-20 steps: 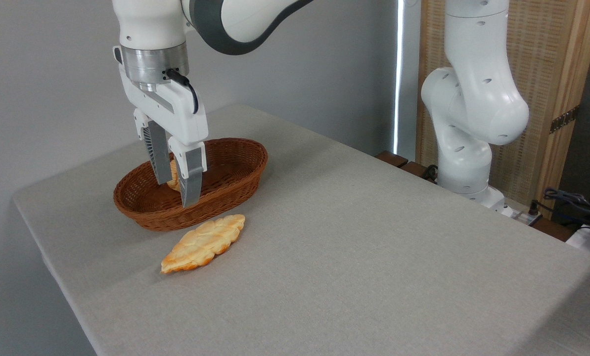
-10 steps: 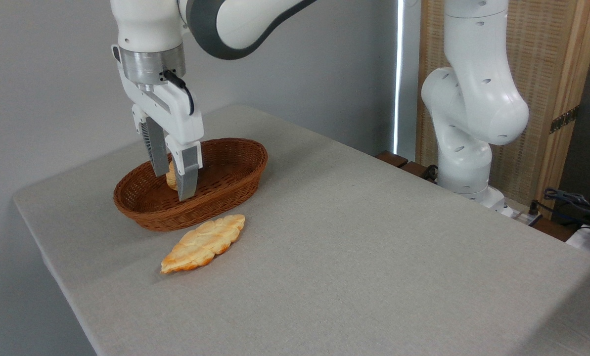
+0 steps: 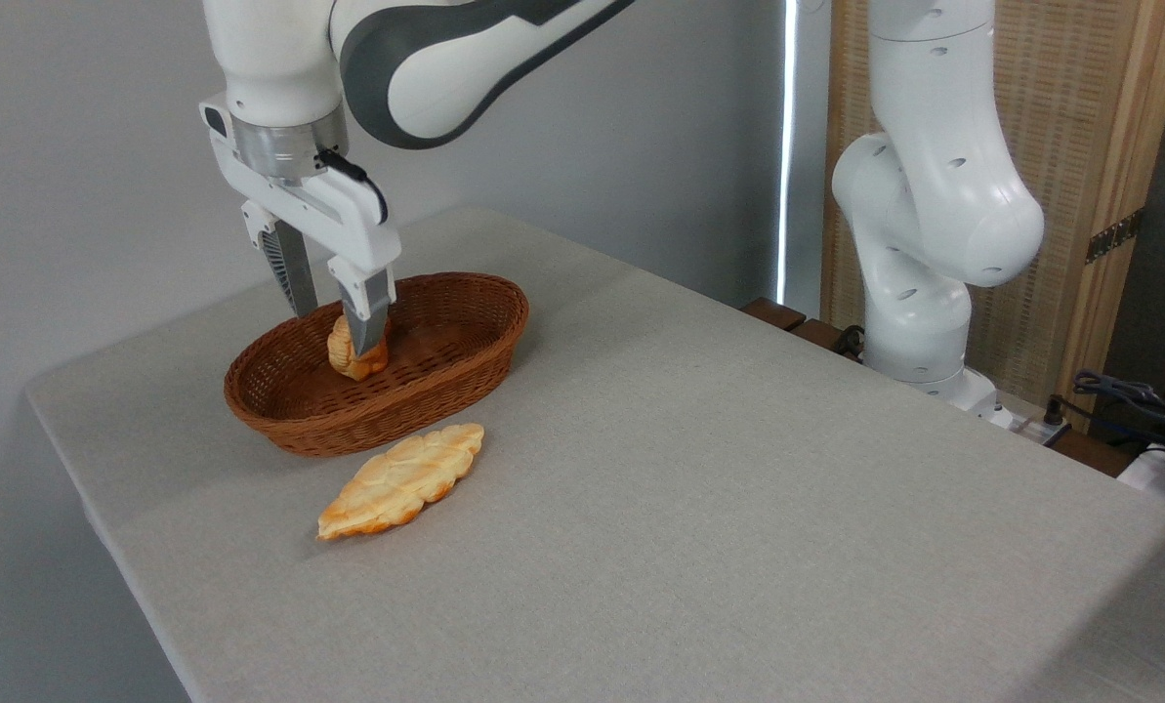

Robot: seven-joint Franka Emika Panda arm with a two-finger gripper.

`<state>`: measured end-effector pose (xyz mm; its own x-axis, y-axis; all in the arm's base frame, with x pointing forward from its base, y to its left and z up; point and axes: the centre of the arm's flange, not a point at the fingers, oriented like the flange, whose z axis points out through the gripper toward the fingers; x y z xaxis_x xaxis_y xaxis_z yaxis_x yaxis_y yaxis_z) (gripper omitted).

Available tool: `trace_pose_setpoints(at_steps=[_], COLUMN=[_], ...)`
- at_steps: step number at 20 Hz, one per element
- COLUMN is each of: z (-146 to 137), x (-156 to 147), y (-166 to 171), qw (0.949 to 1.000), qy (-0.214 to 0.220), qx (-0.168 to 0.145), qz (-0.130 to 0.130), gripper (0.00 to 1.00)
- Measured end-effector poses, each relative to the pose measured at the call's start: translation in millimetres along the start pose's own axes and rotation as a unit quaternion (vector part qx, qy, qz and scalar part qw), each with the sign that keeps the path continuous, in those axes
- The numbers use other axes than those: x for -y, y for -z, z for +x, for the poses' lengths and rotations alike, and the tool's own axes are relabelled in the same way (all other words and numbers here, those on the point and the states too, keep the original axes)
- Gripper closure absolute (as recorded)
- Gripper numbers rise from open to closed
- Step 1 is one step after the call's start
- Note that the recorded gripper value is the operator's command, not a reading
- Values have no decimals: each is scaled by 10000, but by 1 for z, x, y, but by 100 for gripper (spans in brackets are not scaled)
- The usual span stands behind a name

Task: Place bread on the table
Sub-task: 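Lower the gripper into the basket around the orange bread roll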

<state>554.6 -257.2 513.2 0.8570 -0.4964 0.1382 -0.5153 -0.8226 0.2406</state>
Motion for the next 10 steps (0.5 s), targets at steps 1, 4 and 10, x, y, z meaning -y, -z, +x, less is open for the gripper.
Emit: trace_pose_setpoints(at_steps=[1, 4, 10], z=[1, 3, 8], x=[-8, -25, -55], y=[-4, -18, -64], qw=[9996, 9941, 9870], qy=[291, 1073, 1509], qx=[33, 145, 532], qz=[-21, -69, -157], gripper=[0, 0, 0])
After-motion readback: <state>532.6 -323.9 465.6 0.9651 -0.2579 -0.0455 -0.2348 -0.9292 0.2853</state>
